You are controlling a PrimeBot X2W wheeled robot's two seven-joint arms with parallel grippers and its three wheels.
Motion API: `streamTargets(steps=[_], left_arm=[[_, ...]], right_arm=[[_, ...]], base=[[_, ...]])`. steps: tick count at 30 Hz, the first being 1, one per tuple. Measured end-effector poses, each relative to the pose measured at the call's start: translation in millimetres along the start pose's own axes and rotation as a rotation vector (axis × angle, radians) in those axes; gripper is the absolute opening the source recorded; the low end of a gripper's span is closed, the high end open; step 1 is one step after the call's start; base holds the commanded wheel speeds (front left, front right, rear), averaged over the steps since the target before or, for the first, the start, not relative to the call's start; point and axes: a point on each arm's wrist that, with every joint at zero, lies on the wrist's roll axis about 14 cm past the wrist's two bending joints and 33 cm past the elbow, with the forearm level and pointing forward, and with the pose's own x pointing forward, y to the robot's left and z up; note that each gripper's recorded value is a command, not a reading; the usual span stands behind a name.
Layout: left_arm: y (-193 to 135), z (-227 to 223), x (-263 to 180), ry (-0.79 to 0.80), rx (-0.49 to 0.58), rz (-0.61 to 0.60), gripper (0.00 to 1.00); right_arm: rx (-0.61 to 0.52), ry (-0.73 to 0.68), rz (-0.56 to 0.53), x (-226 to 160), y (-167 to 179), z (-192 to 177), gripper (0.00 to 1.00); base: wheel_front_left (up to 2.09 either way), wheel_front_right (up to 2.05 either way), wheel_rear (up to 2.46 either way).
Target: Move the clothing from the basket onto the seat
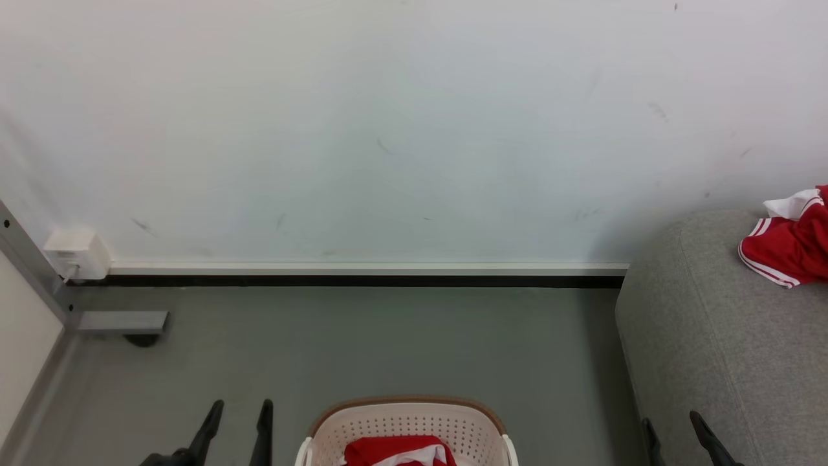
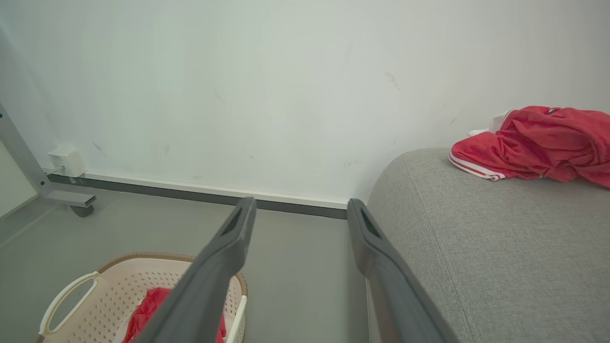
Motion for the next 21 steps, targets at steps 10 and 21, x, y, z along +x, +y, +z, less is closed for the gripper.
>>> streamTargets(steps=[10,21], left_arm=[[-0.2,-6.5,0.2,0.018,-0.003,-0.005,1.00],[2.3,-8.8,-0.1,0.026,0.009,-0.002,1.00]], right_arm=[[0.003,0.007,-0.003,-0.9,-0.7,-2.4,1.00],[0.013,0.016,0.003,0.1,1.6,-5.1,1.00]], base=[[0.00,0.00,0.00],[0.00,0.00,0.00]])
